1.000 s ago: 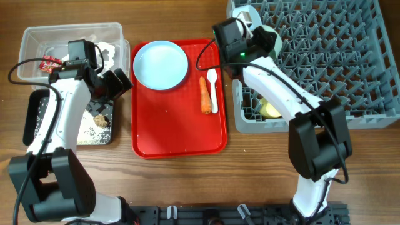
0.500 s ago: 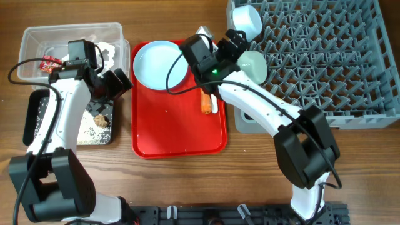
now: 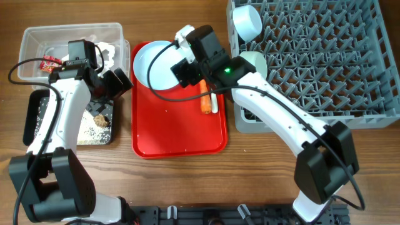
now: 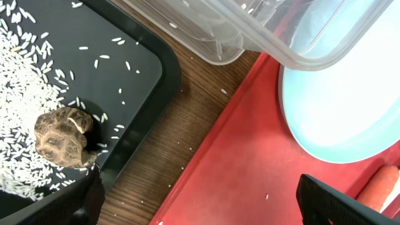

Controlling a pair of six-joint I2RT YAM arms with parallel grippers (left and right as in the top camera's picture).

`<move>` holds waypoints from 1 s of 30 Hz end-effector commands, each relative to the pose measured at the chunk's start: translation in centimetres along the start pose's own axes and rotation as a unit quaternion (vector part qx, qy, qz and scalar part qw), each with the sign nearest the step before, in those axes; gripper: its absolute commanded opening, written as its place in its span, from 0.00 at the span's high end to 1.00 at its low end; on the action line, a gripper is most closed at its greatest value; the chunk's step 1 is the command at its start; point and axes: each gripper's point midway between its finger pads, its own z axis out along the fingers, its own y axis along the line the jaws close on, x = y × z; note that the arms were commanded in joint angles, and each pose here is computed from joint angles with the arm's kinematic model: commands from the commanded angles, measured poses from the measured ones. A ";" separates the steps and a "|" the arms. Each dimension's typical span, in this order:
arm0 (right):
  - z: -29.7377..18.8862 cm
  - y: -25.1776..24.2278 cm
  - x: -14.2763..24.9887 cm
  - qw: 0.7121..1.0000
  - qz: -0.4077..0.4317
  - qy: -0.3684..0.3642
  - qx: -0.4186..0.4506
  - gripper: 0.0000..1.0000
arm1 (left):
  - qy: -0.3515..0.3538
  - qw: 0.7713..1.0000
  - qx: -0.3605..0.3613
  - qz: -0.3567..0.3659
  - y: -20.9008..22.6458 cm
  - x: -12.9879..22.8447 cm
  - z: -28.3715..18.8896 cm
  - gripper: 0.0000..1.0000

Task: Sort waste into correct bins and load items into the dishwasher rack
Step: 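Reach the right gripper to the light-blue plate and grasp its edge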

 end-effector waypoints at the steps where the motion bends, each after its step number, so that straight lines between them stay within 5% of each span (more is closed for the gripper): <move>1: -1.6 5.6 -0.7 0.984 0.051 -0.006 -0.168 0.29 | -0.008 1.000 -0.002 -0.005 0.1 -0.4 -0.3 0.00; 5: -1.3 4.5 -2.2 0.985 0.096 -0.031 -0.139 0.42 | -0.008 1.000 -0.001 -0.004 0.1 -0.4 -0.3 0.00; 11: -1.5 0.0 -2.6 0.957 0.283 -0.024 -0.052 0.45 | -0.008 1.000 -0.002 -0.005 0.1 -0.4 -0.3 0.00; 18: -1.7 -2.2 -4.2 0.954 0.298 -0.016 -0.041 0.44 | -0.008 1.000 -0.001 -0.004 0.1 -0.4 -0.3 0.00; 30: 10.1 -3.3 3.8 0.939 0.335 0.073 0.000 0.50 | -0.008 1.000 -0.002 -0.004 0.1 -0.4 -0.3 0.00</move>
